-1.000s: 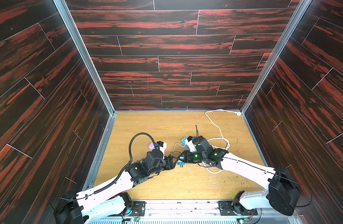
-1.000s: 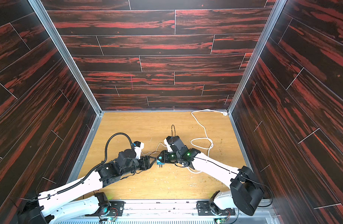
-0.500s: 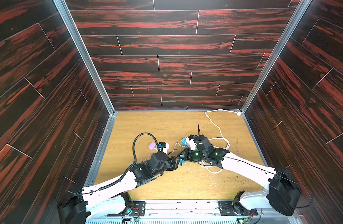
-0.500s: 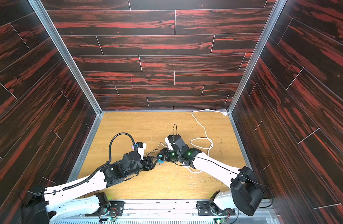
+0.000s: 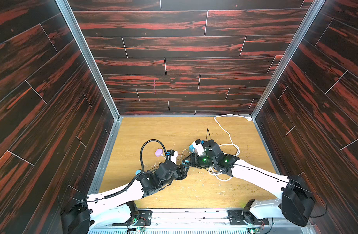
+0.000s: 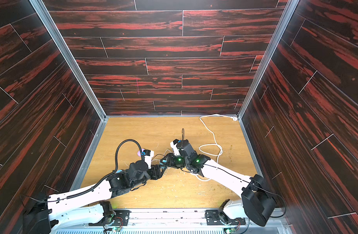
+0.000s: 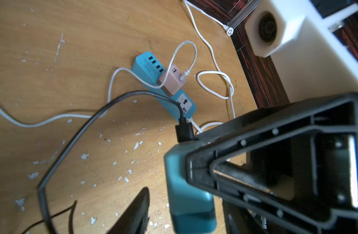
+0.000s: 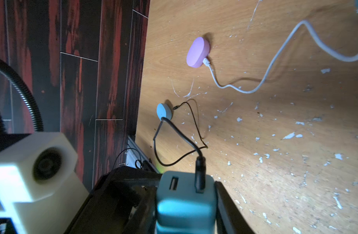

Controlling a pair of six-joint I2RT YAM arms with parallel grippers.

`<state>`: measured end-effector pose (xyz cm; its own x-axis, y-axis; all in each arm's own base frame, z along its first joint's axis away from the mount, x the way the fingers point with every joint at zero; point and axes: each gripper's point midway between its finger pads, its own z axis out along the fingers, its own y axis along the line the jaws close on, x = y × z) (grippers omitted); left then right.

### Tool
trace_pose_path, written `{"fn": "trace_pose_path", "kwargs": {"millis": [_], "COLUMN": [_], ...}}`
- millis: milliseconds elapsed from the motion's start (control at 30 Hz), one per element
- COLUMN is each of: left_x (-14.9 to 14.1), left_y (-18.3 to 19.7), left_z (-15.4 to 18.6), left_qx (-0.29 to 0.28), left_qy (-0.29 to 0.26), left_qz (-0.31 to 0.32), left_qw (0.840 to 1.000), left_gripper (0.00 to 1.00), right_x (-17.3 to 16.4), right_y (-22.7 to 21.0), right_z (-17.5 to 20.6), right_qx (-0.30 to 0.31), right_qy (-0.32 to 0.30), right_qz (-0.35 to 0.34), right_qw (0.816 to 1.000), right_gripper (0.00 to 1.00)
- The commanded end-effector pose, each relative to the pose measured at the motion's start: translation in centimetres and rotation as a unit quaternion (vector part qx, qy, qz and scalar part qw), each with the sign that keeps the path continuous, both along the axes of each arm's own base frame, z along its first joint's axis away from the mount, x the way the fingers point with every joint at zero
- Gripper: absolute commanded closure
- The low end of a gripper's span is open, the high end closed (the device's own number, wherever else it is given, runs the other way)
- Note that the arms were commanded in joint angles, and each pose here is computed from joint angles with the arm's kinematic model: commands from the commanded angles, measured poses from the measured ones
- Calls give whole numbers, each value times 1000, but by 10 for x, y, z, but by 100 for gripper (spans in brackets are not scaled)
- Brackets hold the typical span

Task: Charge the bluetooth headset
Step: Pick up the plug from the center of the board.

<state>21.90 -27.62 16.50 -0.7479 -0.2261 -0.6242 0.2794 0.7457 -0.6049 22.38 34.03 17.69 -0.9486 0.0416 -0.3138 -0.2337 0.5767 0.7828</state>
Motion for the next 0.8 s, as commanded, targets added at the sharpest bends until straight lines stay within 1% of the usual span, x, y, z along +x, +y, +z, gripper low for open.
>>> {"fn": "trace_pose_path", "kwargs": {"millis": [0,67,233,267,333,367,433,533,633,700,767], "left_x": [2,3,2,2,1,0,-1,-3,-6,-9,-13], "left_y": [1,-2,-7,-7,-7,-6,-4,-1,3,6,7], "left_z": [5,5,4,4,3,2,1,2,5,8,12], "left_qx": [-3,-5,-6,-6,-6,-5,1,3,4,2,-1], "left_qy": [-19,-18,-16,-16,-14,-13,-13,-16,-24,-30,-38], "left_qz": [5,1,-8,-9,-11,-11,-12,-15,-18,-25,-36], "left_qw": [1000,1000,1000,1000,1000,1000,1000,1000,1000,999,999], "left_gripper": [48,53,71,73,78,80,82,84,84,84,84], "right_x": [-4,-5,-6,-5,-6,-6,-4,-1,1,2,-8], "right_y": [5,5,4,3,2,1,-3,-13,-27,-37,-41], "right_z": [13,12,9,9,9,9,9,11,18,24,34], "right_qx": [27,27,27,26,23,20,14,11,23,32,58], "right_qy": [-2,0,2,0,-3,-7,-18,-36,-58,-82,-102], "right_qz": [11,10,11,10,11,11,8,4,6,7,37], "right_qw": [1000,1000,1000,1000,1000,1000,1000,999,998,996,992], "right_gripper": [74,74,74,74,71,67,59,51,47,47,47]}}
